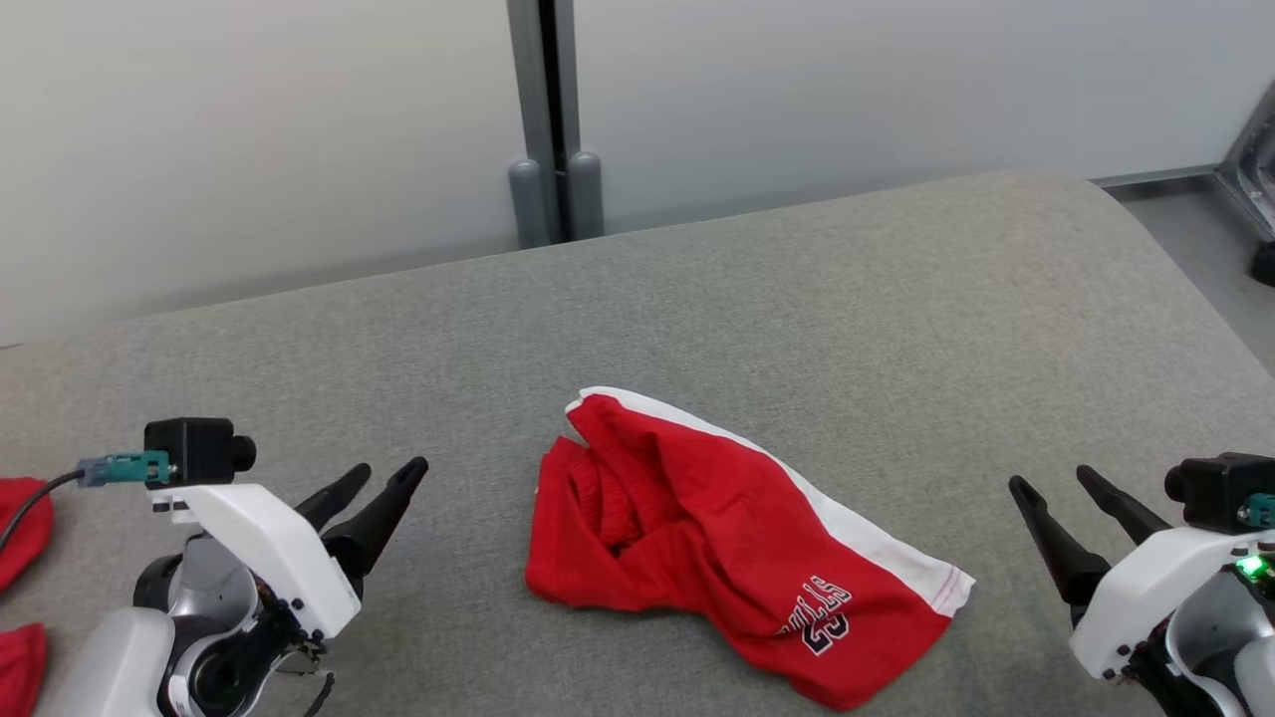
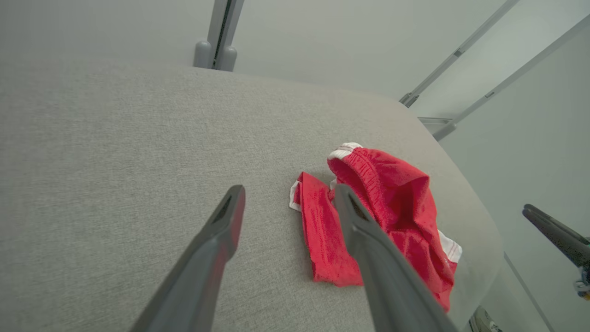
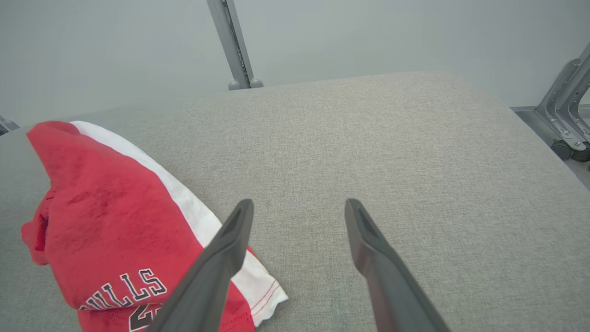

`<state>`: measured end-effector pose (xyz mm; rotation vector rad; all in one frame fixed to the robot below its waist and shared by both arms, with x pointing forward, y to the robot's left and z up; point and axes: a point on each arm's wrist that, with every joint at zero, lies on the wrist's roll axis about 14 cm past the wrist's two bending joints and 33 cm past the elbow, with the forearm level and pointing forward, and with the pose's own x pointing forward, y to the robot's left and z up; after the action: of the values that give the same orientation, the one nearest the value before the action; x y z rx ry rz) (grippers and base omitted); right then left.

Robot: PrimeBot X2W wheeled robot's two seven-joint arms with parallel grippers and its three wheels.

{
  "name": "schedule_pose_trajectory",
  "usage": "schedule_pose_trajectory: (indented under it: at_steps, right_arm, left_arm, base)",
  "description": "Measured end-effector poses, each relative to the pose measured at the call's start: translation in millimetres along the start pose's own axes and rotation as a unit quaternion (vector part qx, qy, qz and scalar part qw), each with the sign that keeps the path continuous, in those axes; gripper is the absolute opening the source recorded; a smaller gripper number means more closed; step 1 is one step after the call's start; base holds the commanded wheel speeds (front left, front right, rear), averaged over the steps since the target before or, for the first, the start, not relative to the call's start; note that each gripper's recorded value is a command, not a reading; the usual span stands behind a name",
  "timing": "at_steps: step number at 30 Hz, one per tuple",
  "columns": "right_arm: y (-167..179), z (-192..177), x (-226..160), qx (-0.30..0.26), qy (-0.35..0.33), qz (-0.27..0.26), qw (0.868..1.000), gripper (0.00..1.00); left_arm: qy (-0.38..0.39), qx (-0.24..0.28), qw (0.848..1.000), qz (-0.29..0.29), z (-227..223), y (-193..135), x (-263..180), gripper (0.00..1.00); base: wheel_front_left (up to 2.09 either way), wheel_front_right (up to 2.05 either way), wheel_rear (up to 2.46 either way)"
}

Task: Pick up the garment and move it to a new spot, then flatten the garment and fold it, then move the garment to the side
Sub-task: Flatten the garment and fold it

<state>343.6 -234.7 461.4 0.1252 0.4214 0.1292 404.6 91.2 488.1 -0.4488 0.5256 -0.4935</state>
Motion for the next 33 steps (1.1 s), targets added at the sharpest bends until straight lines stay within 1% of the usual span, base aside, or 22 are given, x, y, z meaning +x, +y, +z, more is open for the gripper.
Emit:
schedule_pose_trajectory:
  at_steps: [4,9,11,12,14,20,21,23,26,30,31,32,33]
  right_arm:
    - [4,8,-1,0.017,-0.040,-0.008,0.999,1.00]
    - [-1,10,-1,0.034,-0.062,-0.026,0.997,1.00]
    - [-2,9,0,0.038,-0.062,-0.030,0.997,1.00]
    - [-2,9,0,0.038,-0.062,-0.030,0.997,1.00]
    - [-1,9,3,0.041,-0.066,-0.031,0.997,1.00]
    - [-7,7,8,0.047,-0.066,-0.044,0.996,1.00]
    - [-8,6,9,0.049,-0.065,-0.046,0.996,1.00]
    - [-10,2,9,0.053,-0.062,-0.050,0.995,1.00]
    - [-14,-2,8,0.057,-0.058,-0.057,0.995,1.00]
    - [-16,-4,9,0.057,-0.059,-0.060,0.995,1.00]
    - [-15,-4,9,0.058,-0.058,-0.059,0.995,1.00]
    - [-14,-5,10,0.059,-0.057,-0.058,0.995,1.00]
    - [-13,-5,10,0.060,-0.057,-0.057,0.995,1.00]
  left_arm:
    - [0.095,-0.040,0.994,-0.044,-24,-15,22,1.00]
    - [0.166,-0.077,0.979,-0.084,-35,-29,48,1.00]
    - [0.184,-0.095,0.974,-0.098,-37,-35,59,1.00]
    - [0.184,-0.095,0.974,-0.098,-37,-35,59,1.00]
    - [0.201,-0.116,0.966,-0.114,-39,-42,70,1.00]
    - [0.234,-0.156,0.952,-0.121,-43,-40,99,1.00]
    - [0.240,-0.165,0.948,-0.125,-44,-42,103,1.00]
    - [0.257,-0.191,0.936,-0.143,-49,-51,108,1.00]
    - [0.280,-0.210,0.921,-0.168,-53,-65,110,1.00]
    - [0.277,-0.207,0.924,-0.165,-50,-62,112,1.00]
    - [0.273,-0.208,0.925,-0.166,-47,-62,113,0.95]
    - [0.269,-0.210,0.925,-0.169,-46,-65,114,0.49]
    - [0.263,-0.212,0.926,-0.172,-43,-67,115,0.11]
  base:
    - [0.00,0.00,0.00]
    - [0.00,0.00,0.00]
    - [0.00,0.00,0.00]
    - [0.00,0.00,0.00]
    - [0.00,0.00,0.00]
    - [0.00,0.00,0.00]
    - [0.00,0.00,0.00]
    - [0.00,0.00,0.00]
    - [0.00,0.00,0.00]
    - [0.00,0.00,0.00]
    - [0.00,0.00,0.00]
    - [0.00,0.00,0.00]
    - [0.00,0.00,0.00]
